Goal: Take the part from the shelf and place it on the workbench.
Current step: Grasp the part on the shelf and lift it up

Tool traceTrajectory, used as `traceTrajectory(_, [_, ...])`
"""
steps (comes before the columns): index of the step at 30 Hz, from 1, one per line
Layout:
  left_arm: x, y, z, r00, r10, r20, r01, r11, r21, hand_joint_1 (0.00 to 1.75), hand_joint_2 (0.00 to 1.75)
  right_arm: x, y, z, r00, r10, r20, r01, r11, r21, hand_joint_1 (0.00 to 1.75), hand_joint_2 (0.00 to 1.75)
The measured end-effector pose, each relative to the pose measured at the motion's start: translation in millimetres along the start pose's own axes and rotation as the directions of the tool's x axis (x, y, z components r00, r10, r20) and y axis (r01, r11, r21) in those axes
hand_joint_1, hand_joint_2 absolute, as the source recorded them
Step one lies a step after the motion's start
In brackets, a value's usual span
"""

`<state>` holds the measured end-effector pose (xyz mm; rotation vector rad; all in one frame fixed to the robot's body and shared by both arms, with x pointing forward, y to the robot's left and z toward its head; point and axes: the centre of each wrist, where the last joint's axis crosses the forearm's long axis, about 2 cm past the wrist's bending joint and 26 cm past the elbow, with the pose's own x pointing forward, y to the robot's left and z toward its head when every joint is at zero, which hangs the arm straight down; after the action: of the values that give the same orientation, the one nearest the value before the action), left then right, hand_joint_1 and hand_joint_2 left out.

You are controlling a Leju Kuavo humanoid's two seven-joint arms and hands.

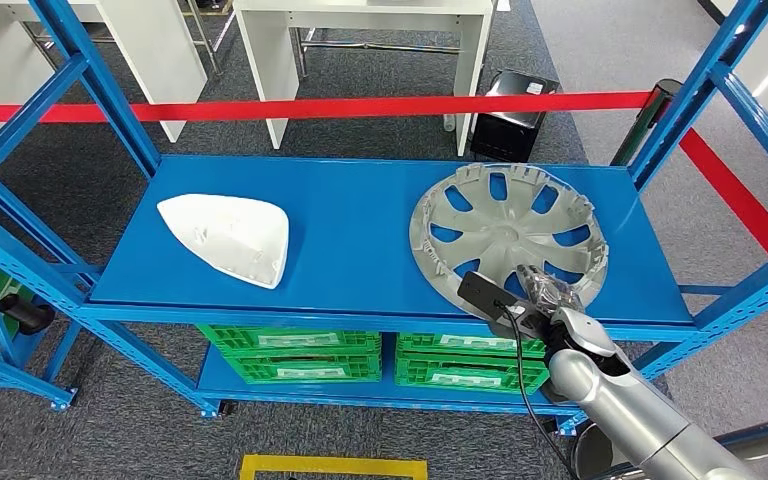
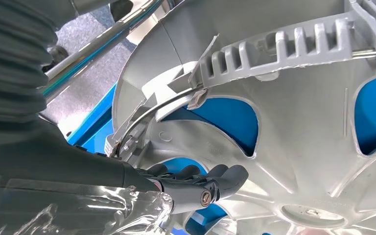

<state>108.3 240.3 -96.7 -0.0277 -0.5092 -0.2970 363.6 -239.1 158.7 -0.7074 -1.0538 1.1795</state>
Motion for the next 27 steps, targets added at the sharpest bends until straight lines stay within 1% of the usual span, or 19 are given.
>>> traceTrajectory(19, [-0.1, -0.2, 0.0, 1.000, -0.015, 0.001, 0.015, 1.000, -0.001, 0.00, 0.00, -1.5, 2.4, -2.8, 1.000, -0.001, -0.006, 0.001, 1.000, 0.022, 0.02, 1.75])
traceTrajectory(20, [0.0, -0.3, 0.0, 1.000, -0.015, 0.001, 0.015, 1.000, -0.001, 0.00, 0.00, -1.7, 2.6, -3.1, 1.000, -0.003, -0.007, 0.003, 1.000, 0.025, 0.27, 1.75])
traceTrajectory(21, [0.0, -0.3, 0.0, 1.000, -0.015, 0.000, 0.015, 1.000, -0.001, 0.00, 0.00, -1.8, 2.8, -3.5, 1.000, -0.007, -0.008, 0.007, 1.000, 0.028, 0.65, 1.75])
traceTrajectory(23, [0.1, -0.5, 0.0, 1.000, -0.015, 0.000, 0.015, 1.000, -0.001, 0.00, 0.00, -2.3, 2.7, -4.2, 1.000, -0.014, -0.012, 0.015, 0.999, 0.034, 1.51, 1.75])
traceTrajectory(24, [0.2, -0.6, 0.0, 1.000, -0.015, -0.001, 0.015, 1.000, 0.000, 0.00, 0.00, -2.4, 2.7, -4.6, 1.000, -0.018, -0.014, 0.018, 0.999, 0.037, 1.69, 1.75])
traceTrajectory(25, [0.2, -0.6, 0.0, 1.000, -0.015, -0.001, 0.015, 1.000, 0.000, 0.00, 0.00, -2.7, 2.6, -4.9, 1.000, -0.021, -0.016, 0.022, 0.999, 0.039, 1.75, 1.75])
traceTrajectory(27, [0.3, -0.7, 0.0, 1.000, -0.016, -0.003, 0.016, 1.000, 0.002, 0.00, 0.00, -2.9, 2.4, -5.2, 0.999, -0.029, -0.020, 0.030, 0.999, 0.044, 1.75, 1.75])
